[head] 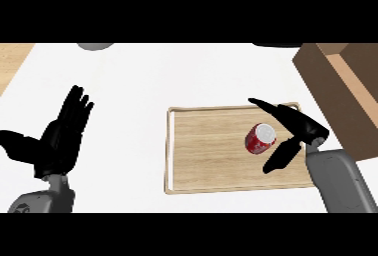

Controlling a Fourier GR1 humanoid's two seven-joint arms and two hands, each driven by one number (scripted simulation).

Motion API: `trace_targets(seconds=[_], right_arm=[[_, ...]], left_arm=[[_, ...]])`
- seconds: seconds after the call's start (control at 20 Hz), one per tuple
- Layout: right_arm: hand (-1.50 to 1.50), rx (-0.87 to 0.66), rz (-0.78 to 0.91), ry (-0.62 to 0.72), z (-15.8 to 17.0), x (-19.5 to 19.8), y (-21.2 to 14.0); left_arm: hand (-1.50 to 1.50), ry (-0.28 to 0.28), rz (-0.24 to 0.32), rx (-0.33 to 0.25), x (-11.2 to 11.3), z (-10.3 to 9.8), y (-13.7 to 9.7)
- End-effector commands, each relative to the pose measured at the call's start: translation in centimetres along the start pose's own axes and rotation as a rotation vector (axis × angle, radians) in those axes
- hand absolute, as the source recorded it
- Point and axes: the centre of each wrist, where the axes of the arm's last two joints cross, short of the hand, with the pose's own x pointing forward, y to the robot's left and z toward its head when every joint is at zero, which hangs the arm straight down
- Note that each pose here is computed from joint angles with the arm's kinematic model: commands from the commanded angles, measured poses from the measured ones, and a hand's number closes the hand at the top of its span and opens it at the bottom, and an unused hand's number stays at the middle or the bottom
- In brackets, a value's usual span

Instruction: Pick the can from the tray and place it in the cardboard box

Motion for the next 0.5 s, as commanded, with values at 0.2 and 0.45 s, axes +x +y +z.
trace_targets(seconds=[0.2, 0.45], right_arm=[[1.50, -0.013, 0.027, -0.006, -0.6, 1.3, 1.6], [1.50, -0.049, 0.148, -0.094, -1.4, -0.9, 0.4]], left_arm=[[0.00, 0.015, 0.005, -0.003, 1.7, -0.4, -0.8], [0.00, -0.016, -0.004, -0.014, 1.9, -1.3, 0.6]])
